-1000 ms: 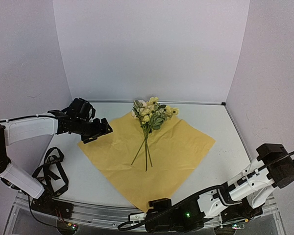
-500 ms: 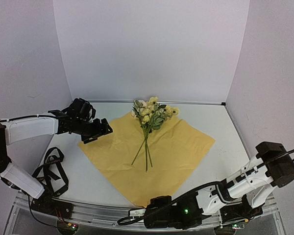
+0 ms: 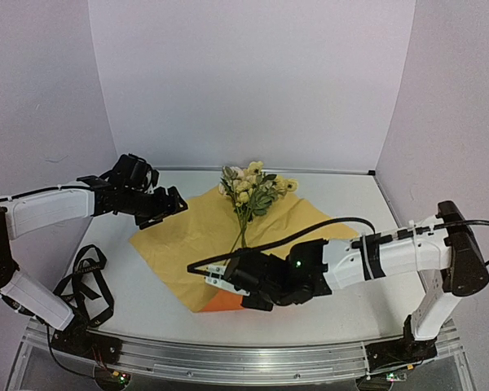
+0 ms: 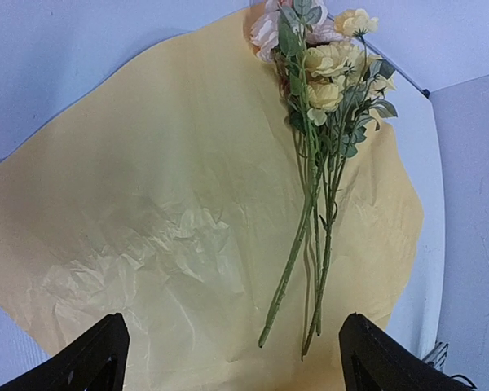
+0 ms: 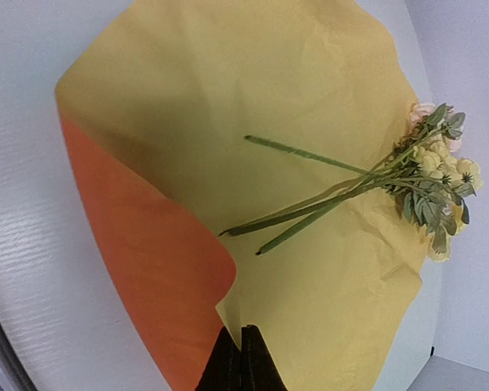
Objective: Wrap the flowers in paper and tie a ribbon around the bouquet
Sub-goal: Pick up the bottom corner of the flattened wrapping paper from the center of the board, then fold the bottom corner of the flattened wrapping paper at the center of the board.
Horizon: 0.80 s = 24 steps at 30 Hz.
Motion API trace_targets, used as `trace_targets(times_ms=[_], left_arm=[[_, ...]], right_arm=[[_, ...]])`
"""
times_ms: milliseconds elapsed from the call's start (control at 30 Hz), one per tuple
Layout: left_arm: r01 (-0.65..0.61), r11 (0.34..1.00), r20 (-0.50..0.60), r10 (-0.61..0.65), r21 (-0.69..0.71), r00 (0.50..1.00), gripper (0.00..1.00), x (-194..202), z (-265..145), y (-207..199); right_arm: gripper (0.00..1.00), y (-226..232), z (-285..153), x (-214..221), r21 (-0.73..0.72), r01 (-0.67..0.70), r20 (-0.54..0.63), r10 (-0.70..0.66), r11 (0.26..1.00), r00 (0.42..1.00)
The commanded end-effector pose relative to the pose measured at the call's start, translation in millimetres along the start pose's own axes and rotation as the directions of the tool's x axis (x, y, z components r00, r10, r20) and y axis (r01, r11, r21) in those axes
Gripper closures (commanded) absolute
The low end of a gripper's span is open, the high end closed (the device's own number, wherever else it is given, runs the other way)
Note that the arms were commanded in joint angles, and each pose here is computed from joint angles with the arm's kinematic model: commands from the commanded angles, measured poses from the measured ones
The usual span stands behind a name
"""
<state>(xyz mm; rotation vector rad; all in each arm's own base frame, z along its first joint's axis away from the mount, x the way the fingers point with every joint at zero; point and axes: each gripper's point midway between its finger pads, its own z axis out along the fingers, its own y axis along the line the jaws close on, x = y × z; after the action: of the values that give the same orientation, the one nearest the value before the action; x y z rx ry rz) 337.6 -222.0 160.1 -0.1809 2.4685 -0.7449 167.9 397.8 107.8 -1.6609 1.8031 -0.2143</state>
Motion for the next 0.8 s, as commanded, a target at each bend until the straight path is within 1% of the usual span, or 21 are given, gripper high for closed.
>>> trace_targets(times_ms=[0, 267, 367, 433, 567, 767], left_arm=[[-0.033, 0.999, 0.033, 0.032, 0.02, 0.999, 0.07, -13.4, -11.7, -8.3], [-0.081, 0.995, -0.013, 0.082, 0.055, 0.997, 0.08, -4.5, -4.8, -12.2], [-0.101, 0.992, -0.035, 0.104, 0.079, 0.994, 0.1, -1.1, -1.0, -15.8], [-0.112, 0.989, -0.044, 0.116, 0.097, 0.992, 0.12, 0.2, 0.8, -18.9], [-0.123, 0.981, -0.07, 0.134, 0.147, 0.988, 0.16, 5.6, 4.8, -26.1], [-0.147, 0.961, -0.148, 0.185, 0.235, 0.972, 0.23, 30.7, 17.0, -40.3]], right_arm=[[1.0, -42.8, 16.9, -7.8, -0.004, -0.063, -0.043, 0.063, 0.998, 0.997], [1.0, -120.6, 78.4, -9.9, 0.022, -0.22, -0.117, 0.221, 0.975, 0.968], [1.0, -142.5, 99.9, -4.3, 0.043, -0.261, -0.147, 0.265, 0.964, 0.953], [1.0, -158.0, 108.9, -5.7, 0.062, -0.282, -0.143, 0.289, 0.957, 0.947], [1.0, -179.7, 129.0, -2.9, 0.084, -0.322, -0.152, 0.331, 0.943, 0.931], [1.0, -187.8, 156.4, 2.3, 0.097, -0.339, -0.169, 0.351, 0.936, 0.921]])
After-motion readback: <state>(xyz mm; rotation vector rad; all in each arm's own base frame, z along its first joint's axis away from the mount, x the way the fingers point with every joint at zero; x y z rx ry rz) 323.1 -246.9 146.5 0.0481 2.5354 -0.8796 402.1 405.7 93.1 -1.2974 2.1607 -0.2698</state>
